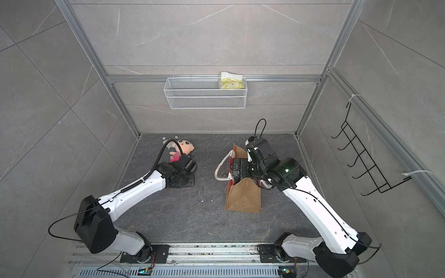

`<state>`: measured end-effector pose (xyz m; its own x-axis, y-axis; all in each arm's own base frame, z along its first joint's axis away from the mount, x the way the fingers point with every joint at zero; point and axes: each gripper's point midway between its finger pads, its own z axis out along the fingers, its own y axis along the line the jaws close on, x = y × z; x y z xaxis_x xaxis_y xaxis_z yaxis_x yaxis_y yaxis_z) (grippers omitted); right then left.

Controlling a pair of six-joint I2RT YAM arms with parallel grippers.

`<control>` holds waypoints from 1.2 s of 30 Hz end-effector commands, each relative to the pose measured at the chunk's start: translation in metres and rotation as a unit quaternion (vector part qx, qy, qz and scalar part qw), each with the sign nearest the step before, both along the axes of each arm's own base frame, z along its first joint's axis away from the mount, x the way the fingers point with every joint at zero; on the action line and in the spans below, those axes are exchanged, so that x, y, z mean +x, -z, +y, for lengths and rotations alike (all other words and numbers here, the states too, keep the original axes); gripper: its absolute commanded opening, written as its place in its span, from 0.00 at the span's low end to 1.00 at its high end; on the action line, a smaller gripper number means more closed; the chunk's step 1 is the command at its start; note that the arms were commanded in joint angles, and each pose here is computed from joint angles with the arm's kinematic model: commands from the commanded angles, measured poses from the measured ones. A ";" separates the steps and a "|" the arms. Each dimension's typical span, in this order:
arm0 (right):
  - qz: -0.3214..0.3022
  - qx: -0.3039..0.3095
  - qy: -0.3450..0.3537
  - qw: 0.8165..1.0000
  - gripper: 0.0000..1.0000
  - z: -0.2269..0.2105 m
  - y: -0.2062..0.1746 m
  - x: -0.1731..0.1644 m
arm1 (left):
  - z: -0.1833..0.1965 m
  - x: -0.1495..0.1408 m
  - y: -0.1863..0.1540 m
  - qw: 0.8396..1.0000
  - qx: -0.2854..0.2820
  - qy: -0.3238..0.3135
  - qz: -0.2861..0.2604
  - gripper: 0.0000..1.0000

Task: Put the hourglass into the canvas bag
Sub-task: Pick up the hourglass from the center of the board, then place the hourglass in the canvas bag.

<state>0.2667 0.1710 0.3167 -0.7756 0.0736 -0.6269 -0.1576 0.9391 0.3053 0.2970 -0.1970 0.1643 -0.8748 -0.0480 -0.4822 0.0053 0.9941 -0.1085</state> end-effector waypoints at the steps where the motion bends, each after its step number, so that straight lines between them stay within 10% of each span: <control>1: -0.004 -0.006 0.032 0.999 1.00 -0.026 -0.010 -0.002 | -0.018 0.012 -0.076 0.995 -0.021 0.033 -0.095 0.06; 10: 0.022 -0.018 0.119 0.992 0.99 -0.085 0.005 0.008 | -0.150 0.008 -0.191 0.932 -0.158 0.235 -0.228 0.05; 18: 0.063 -0.008 0.164 0.984 0.99 -0.104 0.043 0.022 | -0.258 -0.006 -0.204 0.860 -0.184 0.399 -0.261 0.04; 36: 0.102 -0.025 0.246 0.963 0.99 -0.157 0.090 0.026 | -0.295 0.011 -0.066 0.873 -0.076 0.462 -0.135 0.00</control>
